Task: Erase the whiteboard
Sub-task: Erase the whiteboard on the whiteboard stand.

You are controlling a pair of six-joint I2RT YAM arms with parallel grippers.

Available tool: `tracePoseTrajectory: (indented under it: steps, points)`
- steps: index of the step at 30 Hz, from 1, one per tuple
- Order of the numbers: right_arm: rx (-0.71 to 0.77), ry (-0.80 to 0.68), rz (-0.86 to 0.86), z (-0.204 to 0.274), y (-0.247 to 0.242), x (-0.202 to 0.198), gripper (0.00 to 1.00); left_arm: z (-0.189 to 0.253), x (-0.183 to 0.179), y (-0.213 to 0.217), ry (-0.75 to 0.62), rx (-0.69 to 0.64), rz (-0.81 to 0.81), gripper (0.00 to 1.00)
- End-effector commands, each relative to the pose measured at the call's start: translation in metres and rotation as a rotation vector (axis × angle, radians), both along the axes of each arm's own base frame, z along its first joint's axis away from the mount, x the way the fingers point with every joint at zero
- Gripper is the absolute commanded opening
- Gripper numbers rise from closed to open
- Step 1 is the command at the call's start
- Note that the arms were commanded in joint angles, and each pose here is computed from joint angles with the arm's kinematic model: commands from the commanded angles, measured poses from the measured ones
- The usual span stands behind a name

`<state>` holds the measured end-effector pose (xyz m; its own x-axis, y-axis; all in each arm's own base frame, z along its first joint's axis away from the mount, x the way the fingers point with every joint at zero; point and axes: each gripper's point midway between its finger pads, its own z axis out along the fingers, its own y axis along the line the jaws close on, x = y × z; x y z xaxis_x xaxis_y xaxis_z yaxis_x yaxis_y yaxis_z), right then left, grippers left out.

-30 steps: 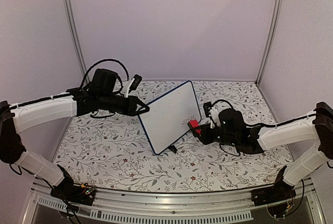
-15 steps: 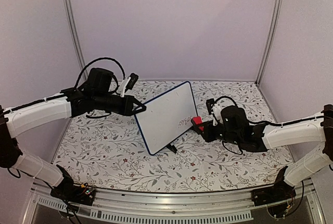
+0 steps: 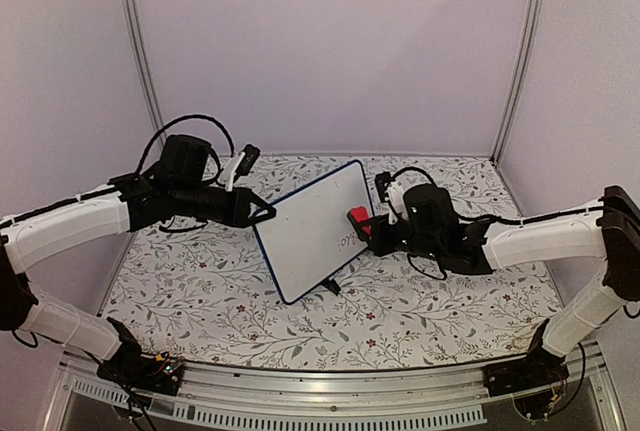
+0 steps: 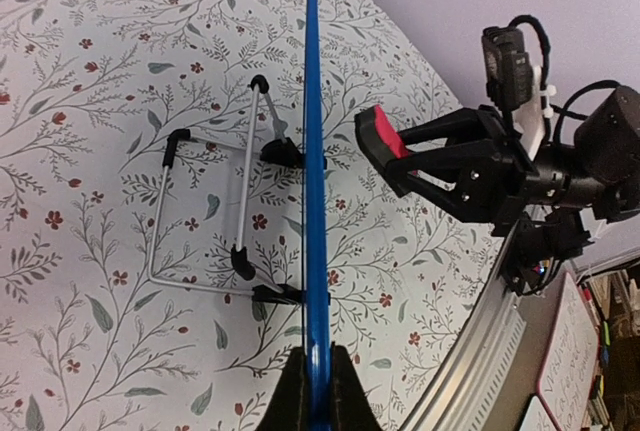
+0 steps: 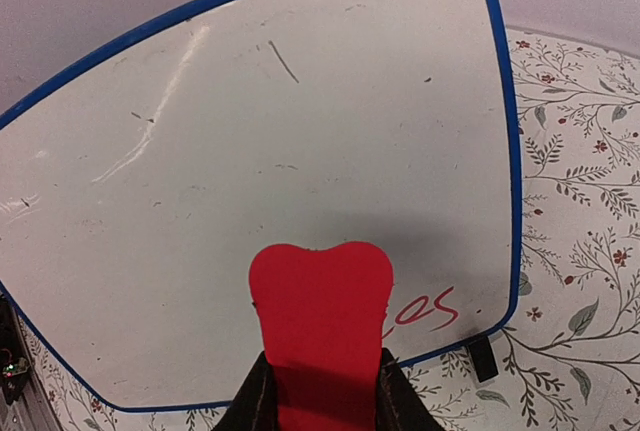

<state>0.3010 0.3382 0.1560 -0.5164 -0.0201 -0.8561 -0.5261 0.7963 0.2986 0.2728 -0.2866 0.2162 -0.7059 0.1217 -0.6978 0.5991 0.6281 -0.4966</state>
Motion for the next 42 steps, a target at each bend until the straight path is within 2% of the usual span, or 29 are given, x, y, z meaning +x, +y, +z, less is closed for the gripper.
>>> tracePoseTrajectory:
  steps: [1, 7, 16, 27, 42]
  points:
    - [-0.012, 0.007, 0.033, -0.008, 0.017, 0.005, 0.21, 0.023, -0.006, 0.003, -0.092, -0.055, -0.023, 0.00]
    - [-0.017, 0.018, 0.085, -0.022, 0.041, 0.002, 0.21, 0.001, -0.006, 0.001, -0.049, -0.029, -0.030, 0.00]
    - [-0.091, 0.051, 0.080, -0.062, 0.043, -0.005, 0.21, -0.007, -0.004, 0.000, -0.039, -0.014, -0.032, 0.00]
    - [-0.170, 0.132, 0.064, -0.116, 0.025, -0.018, 0.21, -0.004, -0.004, 0.001, -0.051, -0.014, -0.033, 0.00]
    - [-0.173, 0.208, 0.080, -0.142, 0.009, -0.040, 0.20, -0.003, -0.004, 0.000, -0.051, -0.021, -0.034, 0.00]
